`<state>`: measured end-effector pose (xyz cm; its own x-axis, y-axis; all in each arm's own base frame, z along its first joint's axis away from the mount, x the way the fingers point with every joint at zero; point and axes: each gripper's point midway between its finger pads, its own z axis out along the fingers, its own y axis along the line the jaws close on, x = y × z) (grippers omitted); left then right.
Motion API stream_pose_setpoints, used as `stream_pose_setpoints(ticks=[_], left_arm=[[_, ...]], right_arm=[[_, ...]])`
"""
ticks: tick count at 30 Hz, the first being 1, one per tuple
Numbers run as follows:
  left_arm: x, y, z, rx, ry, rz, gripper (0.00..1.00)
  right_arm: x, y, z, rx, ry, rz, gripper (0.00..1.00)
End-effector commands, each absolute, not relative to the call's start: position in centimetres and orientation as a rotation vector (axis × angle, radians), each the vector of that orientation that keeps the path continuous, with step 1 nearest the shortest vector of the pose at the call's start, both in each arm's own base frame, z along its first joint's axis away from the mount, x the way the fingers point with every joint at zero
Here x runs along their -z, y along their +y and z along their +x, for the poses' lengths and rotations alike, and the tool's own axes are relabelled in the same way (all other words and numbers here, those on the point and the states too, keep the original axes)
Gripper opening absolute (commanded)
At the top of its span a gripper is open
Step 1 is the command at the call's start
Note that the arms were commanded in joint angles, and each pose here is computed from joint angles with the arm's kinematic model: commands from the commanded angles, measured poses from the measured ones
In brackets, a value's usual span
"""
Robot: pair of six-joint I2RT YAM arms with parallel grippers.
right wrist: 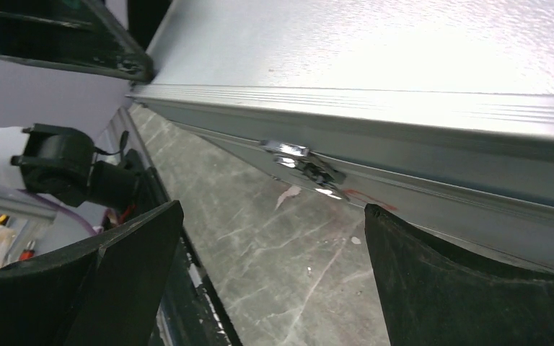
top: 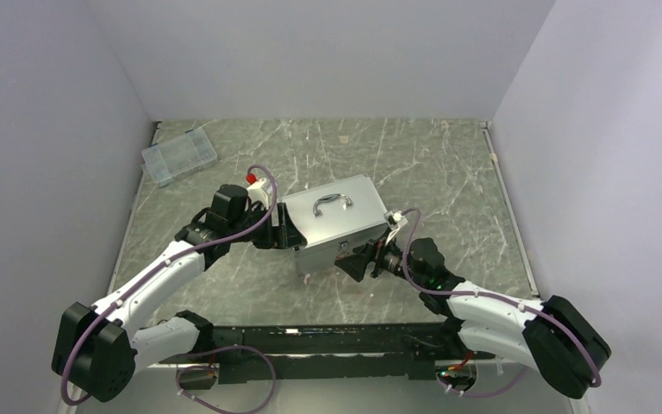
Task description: Organize the medicine kit
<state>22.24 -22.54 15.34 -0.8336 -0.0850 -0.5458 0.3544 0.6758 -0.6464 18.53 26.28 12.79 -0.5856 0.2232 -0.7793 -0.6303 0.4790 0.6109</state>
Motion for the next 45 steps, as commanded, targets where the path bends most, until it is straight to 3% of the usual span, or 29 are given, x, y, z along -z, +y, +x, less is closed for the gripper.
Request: stream_pose_setpoints(ticks=[1,45], left_arm=[[-15.0,-22.3,21.6,1.045,2.357,0.242,0.81],[-15.2,-22.4,21.7,1.038,2.361,0.258,0.81]], right_arm=[[-14.4,26.4,20.4,-1.166,1.773,-0.321,1.00],[-15.0,28.4,19.3,-1.245,1.634,-0.598,0.99]])
